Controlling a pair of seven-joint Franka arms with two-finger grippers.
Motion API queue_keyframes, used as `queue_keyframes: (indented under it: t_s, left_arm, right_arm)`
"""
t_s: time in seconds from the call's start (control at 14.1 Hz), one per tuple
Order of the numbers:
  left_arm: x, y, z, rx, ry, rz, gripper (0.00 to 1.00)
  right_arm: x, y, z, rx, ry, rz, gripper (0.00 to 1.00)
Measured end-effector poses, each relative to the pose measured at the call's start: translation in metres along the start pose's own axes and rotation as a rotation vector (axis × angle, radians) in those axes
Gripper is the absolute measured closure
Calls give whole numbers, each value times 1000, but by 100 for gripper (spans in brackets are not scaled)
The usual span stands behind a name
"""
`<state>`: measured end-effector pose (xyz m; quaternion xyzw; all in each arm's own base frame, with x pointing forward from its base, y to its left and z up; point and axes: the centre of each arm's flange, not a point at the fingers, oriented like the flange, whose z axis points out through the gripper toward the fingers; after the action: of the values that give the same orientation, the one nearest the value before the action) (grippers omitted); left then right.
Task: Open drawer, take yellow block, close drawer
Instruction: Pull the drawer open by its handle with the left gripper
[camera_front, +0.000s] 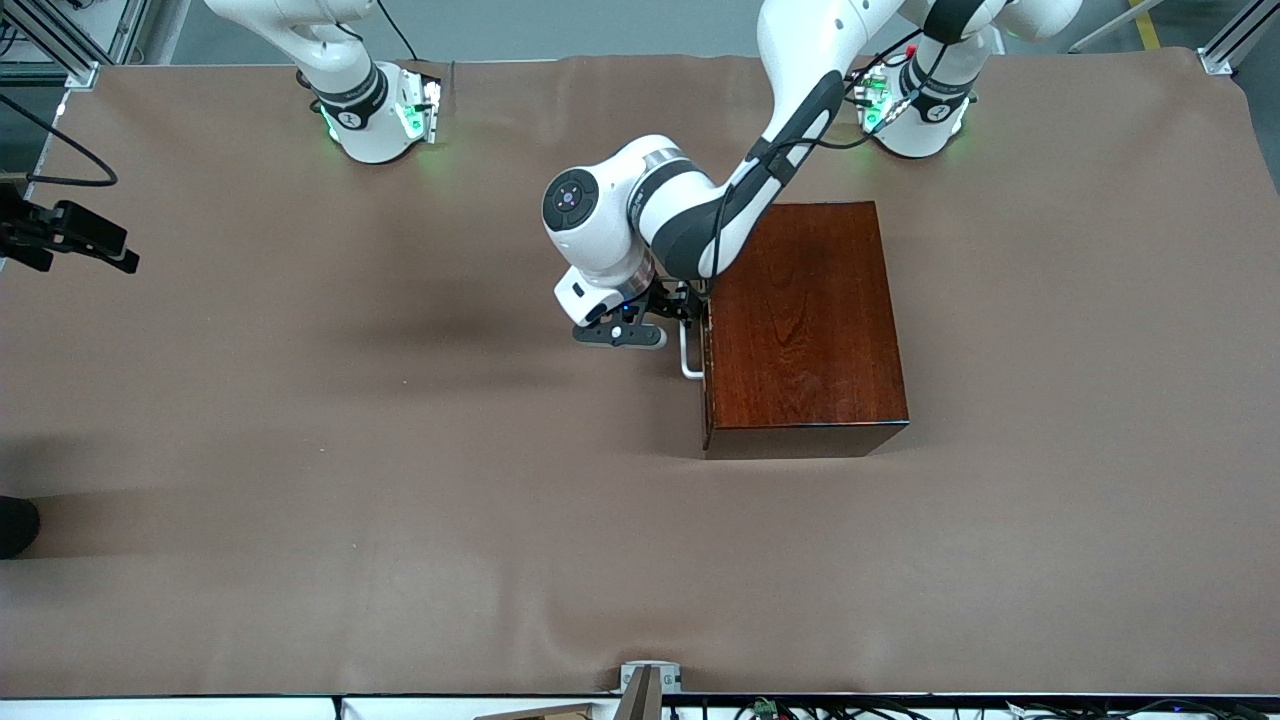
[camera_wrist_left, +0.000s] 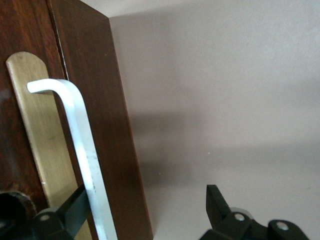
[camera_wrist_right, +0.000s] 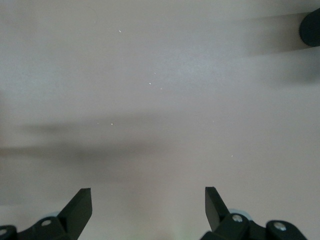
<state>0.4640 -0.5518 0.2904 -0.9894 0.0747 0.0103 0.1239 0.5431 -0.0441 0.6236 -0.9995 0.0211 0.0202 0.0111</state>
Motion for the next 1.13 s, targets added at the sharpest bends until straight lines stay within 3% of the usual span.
queue_keyframes:
  t_s: [0.85,1.13]
  left_arm:
    - [0,19,-7,-114,76,-105,0]
    - [0,31,-14,-200,100,-110,0]
  right_arm:
    - [0,3,0,0,-1,6,0]
    - [0,3,0,0,-1,6,0]
